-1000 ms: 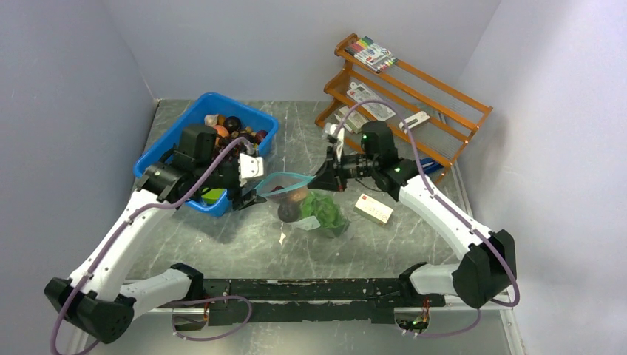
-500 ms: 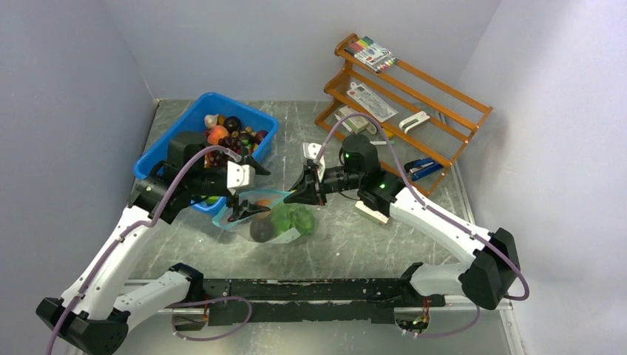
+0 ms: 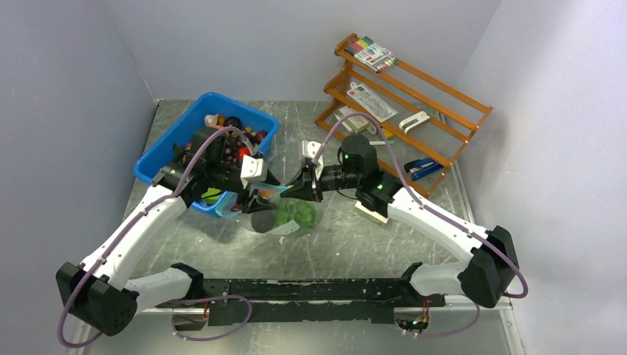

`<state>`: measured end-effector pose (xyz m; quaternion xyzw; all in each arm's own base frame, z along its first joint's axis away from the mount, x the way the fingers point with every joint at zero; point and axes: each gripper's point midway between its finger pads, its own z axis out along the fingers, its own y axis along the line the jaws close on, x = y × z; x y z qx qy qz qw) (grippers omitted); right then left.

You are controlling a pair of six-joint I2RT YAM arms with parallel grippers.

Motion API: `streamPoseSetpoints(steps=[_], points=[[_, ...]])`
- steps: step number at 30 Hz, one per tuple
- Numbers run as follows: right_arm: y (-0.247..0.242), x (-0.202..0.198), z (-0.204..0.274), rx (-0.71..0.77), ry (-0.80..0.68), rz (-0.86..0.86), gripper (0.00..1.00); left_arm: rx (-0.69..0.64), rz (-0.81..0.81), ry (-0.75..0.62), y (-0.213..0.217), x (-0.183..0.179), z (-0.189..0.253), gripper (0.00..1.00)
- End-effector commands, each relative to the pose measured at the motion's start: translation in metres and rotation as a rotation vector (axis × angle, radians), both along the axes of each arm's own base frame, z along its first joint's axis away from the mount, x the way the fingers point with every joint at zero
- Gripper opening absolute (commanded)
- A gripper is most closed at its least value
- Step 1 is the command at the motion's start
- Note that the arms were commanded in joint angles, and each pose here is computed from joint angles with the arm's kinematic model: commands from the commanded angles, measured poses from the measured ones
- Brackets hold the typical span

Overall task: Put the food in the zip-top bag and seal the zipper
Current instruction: Zip the zipper food storage bag at the center of the board.

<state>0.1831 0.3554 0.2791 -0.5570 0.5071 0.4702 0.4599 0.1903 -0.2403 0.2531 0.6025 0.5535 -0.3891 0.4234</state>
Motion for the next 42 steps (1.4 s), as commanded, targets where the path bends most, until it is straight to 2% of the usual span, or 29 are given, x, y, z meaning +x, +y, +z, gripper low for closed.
streamPoseSetpoints(steps=[1,2,4,5,6,7,12,14,16,23,29,33,36,39,42], points=[[0.001,0.000,0.008,0.046,-0.047,-0.003,0.00,-0.021,-0.060,-0.010,-0.003,-0.003,0.001,0.53],[0.000,-0.001,0.007,0.045,-0.045,-0.004,0.00,-0.017,-0.061,-0.007,-0.004,-0.002,-0.001,0.43],[-0.001,-0.002,0.004,0.041,-0.035,-0.008,0.00,-0.010,-0.048,0.001,-0.004,0.002,-0.003,0.32],[-0.002,-0.002,0.002,0.038,-0.027,-0.015,0.01,-0.010,-0.043,0.003,-0.004,0.003,-0.003,0.24],[-0.003,-0.002,0.001,0.034,-0.019,-0.022,0.06,-0.010,-0.041,0.004,-0.004,0.003,-0.003,0.12],[-0.005,-0.003,-0.002,0.028,-0.010,-0.033,0.11,-0.011,-0.043,0.002,-0.004,0.003,-0.003,0.08],[-0.021,-0.015,-0.010,0.048,0.023,-0.068,0.45,-0.028,-0.049,-0.039,-0.003,0.000,-0.006,0.07],[-0.028,-0.021,-0.014,0.073,0.045,-0.087,0.55,-0.043,-0.053,-0.053,-0.004,-0.002,-0.004,0.07],[-0.033,-0.026,-0.019,0.095,0.063,-0.101,0.59,-0.055,-0.065,-0.068,-0.004,-0.005,-0.003,0.07],[-0.035,-0.025,-0.025,0.146,0.064,-0.128,0.58,-0.058,-0.068,-0.100,-0.001,-0.008,-0.004,0.07],[-0.024,-0.017,-0.022,0.172,0.045,-0.110,0.48,-0.071,-0.078,-0.096,-0.001,-0.012,-0.005,0.07],[-0.020,-0.014,-0.020,0.172,0.037,-0.104,0.37,-0.070,-0.076,-0.098,0.000,-0.014,-0.008,0.07],[-0.019,-0.010,-0.023,0.179,0.031,-0.118,0.37,-0.077,-0.081,-0.101,0.000,-0.016,-0.007,0.07],[-0.019,-0.007,-0.028,0.166,0.026,-0.133,0.44,-0.087,-0.092,-0.108,0.000,-0.019,-0.006,0.07],[-0.019,-0.007,-0.028,0.153,0.022,-0.128,0.45,-0.088,-0.100,-0.108,0.000,-0.021,-0.007,0.07]])
